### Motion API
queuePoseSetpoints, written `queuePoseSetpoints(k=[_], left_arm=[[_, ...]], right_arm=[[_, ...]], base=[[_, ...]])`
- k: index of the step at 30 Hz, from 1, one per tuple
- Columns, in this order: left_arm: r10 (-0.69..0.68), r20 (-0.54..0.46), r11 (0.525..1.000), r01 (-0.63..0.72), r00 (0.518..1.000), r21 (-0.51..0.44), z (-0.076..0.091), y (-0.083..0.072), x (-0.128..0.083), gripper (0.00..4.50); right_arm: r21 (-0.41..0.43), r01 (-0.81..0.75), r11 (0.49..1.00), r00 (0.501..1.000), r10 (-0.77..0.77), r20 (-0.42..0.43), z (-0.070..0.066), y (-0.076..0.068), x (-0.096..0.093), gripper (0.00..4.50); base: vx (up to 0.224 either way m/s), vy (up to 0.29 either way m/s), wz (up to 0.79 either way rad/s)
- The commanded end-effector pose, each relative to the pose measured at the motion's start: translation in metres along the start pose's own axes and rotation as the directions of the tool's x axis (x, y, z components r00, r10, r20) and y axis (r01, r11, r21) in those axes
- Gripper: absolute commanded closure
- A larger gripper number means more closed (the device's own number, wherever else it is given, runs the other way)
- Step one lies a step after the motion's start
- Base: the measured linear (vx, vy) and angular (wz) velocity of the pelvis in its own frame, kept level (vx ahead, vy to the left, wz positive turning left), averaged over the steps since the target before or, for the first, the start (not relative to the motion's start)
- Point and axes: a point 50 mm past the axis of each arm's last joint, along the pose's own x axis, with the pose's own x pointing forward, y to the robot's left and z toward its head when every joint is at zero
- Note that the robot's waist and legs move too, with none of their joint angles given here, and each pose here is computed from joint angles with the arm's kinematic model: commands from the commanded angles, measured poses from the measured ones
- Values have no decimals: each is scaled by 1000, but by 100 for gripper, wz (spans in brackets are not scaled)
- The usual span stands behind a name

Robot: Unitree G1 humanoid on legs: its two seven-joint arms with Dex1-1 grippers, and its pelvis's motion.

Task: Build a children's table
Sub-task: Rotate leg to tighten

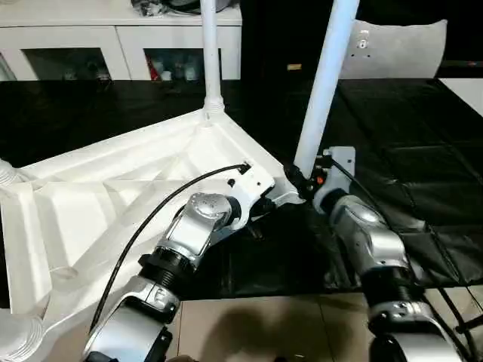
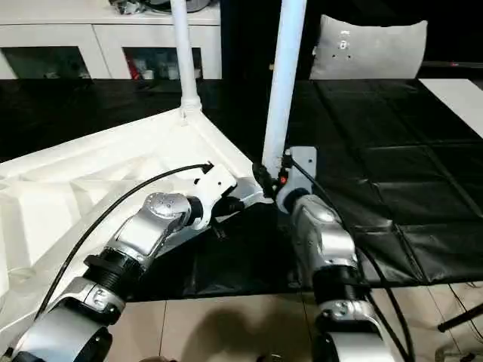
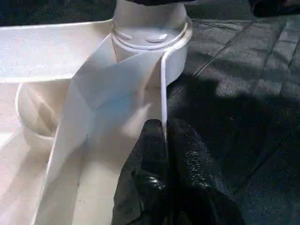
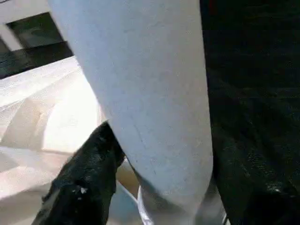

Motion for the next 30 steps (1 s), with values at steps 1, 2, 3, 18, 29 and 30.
queuePoseSetpoints(k=[1, 2, 3, 18, 29, 30], left_arm=[[-20, 32, 996, 18, 999, 84, 10, 3, -3, 450], [-28, 27, 995, 25, 999, 94, 8, 4, -5, 450], [-47, 23, 993, 44, 999, 112, 4, 6, -8, 450], [-434, -144, 814, 456, 889, 360, -29, 6, -47, 450], [-617, -280, 621, 674, 735, 399, -39, -5, -59, 450], [-624, -283, 613, 681, 728, 401, -38, -6, -59, 450]], right_arm=[[-5, -133, 991, 990, 132, -56, -13, 9, -3, 121], [-16, -145, 989, 988, 144, -57, -12, 7, -6, 118], [-42, -170, 985, 984, 167, -61, -10, 1, -11, 113], [-267, -651, 710, 752, 557, -353, 14, -30, -68, 40], [-184, -830, 526, 549, 718, -428, 8, -18, -75, 101], [-158, -850, 503, 518, 740, -430, 6, -16, -76, 111]], base=[[0, 0, 0], [0, 0, 0], [0, 0, 0], [0, 0, 0], [0, 0, 0], [0, 0, 0]])
